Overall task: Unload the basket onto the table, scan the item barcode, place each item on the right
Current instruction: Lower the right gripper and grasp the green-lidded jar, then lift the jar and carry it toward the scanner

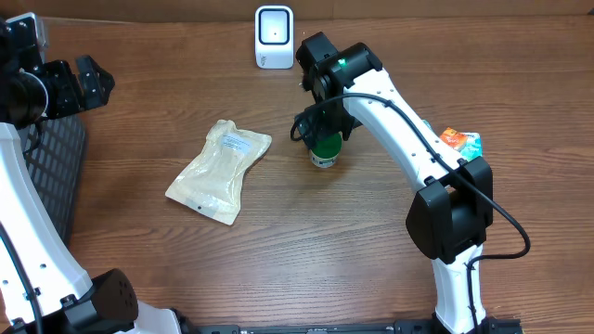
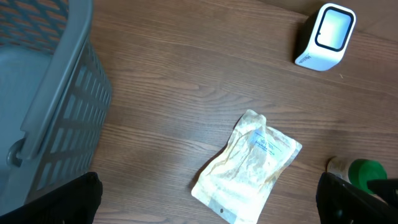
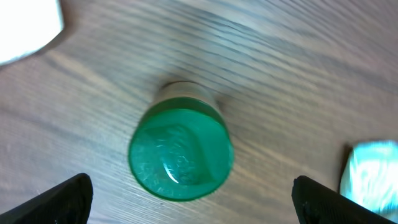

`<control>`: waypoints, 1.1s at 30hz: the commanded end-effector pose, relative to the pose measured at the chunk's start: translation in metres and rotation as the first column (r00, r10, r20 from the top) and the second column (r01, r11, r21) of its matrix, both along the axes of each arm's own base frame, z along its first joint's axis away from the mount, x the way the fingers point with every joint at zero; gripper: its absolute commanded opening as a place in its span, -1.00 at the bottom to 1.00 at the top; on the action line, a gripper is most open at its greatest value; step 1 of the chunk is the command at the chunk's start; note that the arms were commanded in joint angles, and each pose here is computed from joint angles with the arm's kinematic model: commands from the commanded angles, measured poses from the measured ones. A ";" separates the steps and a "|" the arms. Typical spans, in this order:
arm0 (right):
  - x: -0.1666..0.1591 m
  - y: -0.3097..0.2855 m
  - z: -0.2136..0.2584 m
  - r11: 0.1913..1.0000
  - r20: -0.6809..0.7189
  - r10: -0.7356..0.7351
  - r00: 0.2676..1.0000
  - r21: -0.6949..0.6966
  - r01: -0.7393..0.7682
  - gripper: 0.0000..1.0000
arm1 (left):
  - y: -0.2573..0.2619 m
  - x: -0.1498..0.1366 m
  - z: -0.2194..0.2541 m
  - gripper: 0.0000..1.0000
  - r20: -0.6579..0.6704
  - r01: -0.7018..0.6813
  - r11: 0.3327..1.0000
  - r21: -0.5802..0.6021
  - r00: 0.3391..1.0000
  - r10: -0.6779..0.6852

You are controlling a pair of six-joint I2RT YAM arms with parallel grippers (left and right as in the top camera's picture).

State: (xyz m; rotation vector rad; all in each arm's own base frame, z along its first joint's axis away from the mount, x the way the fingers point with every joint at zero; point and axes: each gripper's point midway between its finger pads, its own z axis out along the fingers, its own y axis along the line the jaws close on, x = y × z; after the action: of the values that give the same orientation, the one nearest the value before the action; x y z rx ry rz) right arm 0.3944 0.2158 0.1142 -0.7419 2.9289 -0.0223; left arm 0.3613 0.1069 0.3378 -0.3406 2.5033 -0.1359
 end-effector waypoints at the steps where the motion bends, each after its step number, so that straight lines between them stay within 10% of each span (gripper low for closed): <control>1: -0.006 0.008 -0.013 0.974 -0.021 0.228 0.973 0.022 -0.228 1.00 | -0.002 0.002 0.000 1.00 -0.001 0.015 1.000 0.009 1.000 -0.015; 12: -0.006 -0.005 -0.048 0.977 -0.051 0.214 0.975 0.012 -0.214 0.97 | -0.002 0.001 0.000 1.00 -0.001 0.015 1.000 0.009 1.000 -0.015; 33: 0.000 0.015 -0.007 0.983 -0.069 0.009 0.998 0.182 0.004 -0.07 | -0.002 0.002 0.000 1.00 -0.001 0.015 1.000 0.008 1.000 -0.015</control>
State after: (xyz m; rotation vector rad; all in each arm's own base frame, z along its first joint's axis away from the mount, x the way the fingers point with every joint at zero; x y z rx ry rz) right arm 0.3821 0.2154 0.0758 -0.8667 2.9740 0.1225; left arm 0.3612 0.1069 0.3377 -0.3407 2.5037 -0.1360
